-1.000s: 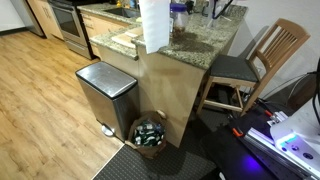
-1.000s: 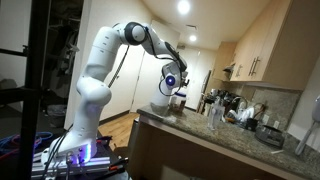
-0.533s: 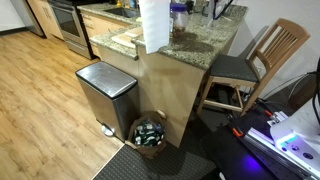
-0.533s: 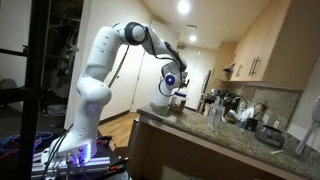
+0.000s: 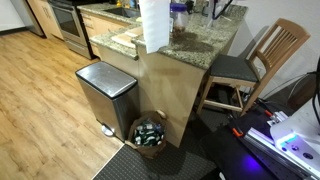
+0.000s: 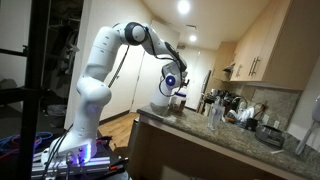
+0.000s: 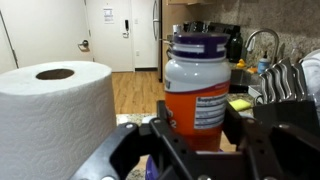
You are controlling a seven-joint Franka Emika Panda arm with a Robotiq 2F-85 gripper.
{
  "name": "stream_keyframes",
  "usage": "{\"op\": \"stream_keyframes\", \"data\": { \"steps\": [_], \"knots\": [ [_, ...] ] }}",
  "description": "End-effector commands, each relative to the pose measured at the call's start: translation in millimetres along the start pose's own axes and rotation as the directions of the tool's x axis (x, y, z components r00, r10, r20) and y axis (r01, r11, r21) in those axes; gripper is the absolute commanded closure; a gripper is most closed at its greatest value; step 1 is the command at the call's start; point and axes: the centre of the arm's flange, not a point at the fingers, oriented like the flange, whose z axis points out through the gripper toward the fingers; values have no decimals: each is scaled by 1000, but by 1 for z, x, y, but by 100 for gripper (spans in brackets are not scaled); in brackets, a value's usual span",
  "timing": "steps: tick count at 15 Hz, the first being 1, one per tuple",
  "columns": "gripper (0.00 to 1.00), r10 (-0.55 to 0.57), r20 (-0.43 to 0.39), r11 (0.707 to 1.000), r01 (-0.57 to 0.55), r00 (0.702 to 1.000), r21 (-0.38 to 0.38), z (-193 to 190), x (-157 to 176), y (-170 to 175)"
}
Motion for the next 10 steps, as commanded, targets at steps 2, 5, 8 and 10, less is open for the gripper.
{"op": "stream_keyframes", "data": {
  "steps": [2,5,8,10],
  "knots": [
    [76,-57,57,998,59,997,-31,2,3,-3],
    [76,-82,30,996,83,996,-36,1,3,-4],
    [51,-61,32,998,62,998,-30,3,1,-1],
    [51,-64,32,997,65,997,-30,3,1,-1]
  ]
}}
